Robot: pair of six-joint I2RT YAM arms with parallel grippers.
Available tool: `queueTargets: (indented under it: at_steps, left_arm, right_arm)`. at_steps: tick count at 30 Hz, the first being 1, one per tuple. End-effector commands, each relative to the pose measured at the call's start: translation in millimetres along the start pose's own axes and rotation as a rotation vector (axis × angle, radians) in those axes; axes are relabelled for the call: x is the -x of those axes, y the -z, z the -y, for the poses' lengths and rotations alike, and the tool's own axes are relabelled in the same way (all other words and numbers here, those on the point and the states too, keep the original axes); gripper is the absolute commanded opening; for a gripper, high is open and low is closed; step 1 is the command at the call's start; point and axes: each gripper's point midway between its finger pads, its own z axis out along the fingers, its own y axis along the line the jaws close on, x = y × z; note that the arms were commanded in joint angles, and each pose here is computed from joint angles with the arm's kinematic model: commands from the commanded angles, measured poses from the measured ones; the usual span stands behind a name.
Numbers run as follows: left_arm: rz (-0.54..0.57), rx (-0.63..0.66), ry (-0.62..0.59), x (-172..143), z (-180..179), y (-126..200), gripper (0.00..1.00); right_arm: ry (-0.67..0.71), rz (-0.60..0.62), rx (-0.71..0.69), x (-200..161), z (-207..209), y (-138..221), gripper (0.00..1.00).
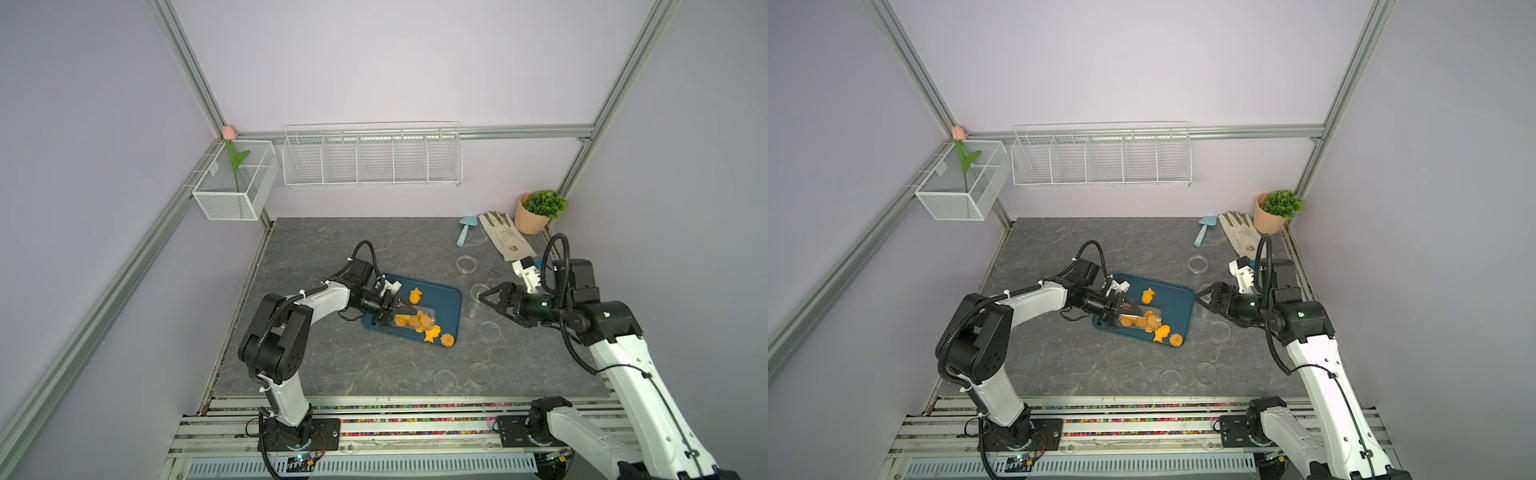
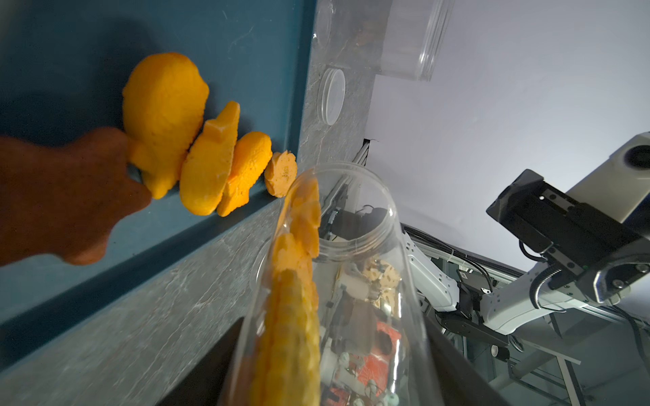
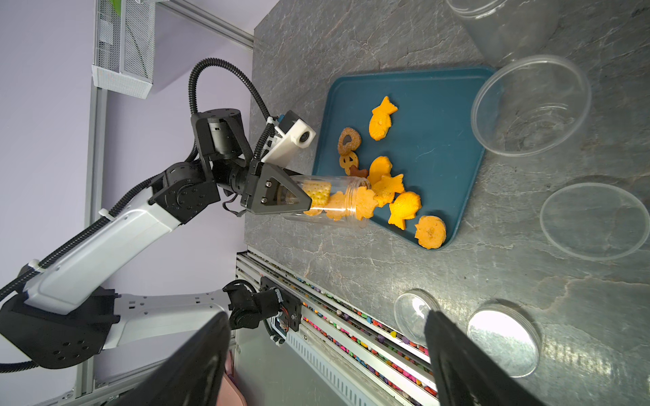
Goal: Pour the cookies out of the jar
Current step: Pour the cookies in the jar onto the tray.
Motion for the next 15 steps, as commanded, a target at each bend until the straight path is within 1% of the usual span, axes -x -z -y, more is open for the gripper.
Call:
queueTargets:
  at_steps: [1, 15]
  left_arm:
    - [0.002, -0.009, -0.042, 8.8, 7.2, 2.2, 0.70]
    - [-0.008, 0.014, -0.048, 16.4, 8.6, 1.8, 0.70]
  right_arm:
    - [0.002, 0.008, 0.023, -3.6, -2.3, 2.6, 0.89]
    - [-0.008, -0.007, 0.028, -8.2, -1.5, 2.0, 0.88]
